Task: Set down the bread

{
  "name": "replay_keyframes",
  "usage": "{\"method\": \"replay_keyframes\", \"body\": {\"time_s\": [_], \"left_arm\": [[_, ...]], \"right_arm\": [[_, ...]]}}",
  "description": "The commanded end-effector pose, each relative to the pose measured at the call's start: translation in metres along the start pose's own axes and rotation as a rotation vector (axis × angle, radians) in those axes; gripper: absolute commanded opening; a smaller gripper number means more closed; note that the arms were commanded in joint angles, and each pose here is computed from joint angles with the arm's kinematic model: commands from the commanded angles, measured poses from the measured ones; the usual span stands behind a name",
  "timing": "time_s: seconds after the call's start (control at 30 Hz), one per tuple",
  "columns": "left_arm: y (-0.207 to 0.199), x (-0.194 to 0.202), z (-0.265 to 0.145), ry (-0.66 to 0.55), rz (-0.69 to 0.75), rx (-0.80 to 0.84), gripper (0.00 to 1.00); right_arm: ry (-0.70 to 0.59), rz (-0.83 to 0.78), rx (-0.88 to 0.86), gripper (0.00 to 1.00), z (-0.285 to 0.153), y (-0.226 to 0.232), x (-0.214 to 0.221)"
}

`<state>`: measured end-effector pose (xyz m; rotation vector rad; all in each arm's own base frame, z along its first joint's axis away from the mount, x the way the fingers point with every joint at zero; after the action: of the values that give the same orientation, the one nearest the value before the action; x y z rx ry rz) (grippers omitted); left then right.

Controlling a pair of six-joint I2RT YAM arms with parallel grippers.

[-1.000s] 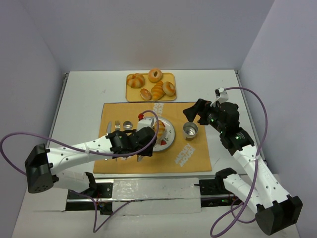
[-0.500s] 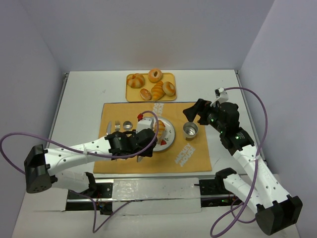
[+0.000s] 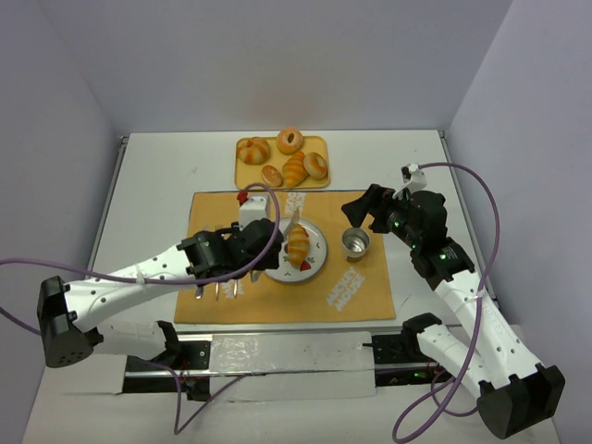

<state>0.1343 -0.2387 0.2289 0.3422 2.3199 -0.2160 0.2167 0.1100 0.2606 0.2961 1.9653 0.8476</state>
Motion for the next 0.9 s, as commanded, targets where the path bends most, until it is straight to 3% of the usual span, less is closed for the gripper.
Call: {"method": "replay_keyframes", "body": {"time_s": [0.0,0.2,0.47,0.87], "left_arm": [[0.016,-0.043,-0.003,-0.12,-0.097,-0.03,0.59],[0.064,-0.091,0.024,-0.168,-0.167,-0.122,0.59],[0.159,-0.149,0.067,-0.173,-0.261,-0.331,0.59],[0.284,-0.152,0.166,-0.055,-0.412,-0.553,0.58]], "right_arm": [[-0.037,-0.01,-0.048,1.0,0.0,0.01,-0.008],[-0.036,-0.015,-0.049,1.0,0.0,0.01,-0.008],[-0.033,-0.015,-0.062,1.0,-0.001,0.013,-0.01],[-0.03,-0.02,-0.068,1.0,-0.001,0.012,-0.007]]}}
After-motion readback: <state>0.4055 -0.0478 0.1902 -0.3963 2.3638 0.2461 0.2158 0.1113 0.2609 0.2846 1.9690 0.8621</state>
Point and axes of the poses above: each gripper's point midway between its finger pads, its own z axis out along the fingers, its own y axis along the line the jaws close on, x = y × z, the point moved 7 cm from there along -z, back along the fingers, and after that the axes turned 10 degrees about z, right-handed, at the moved point
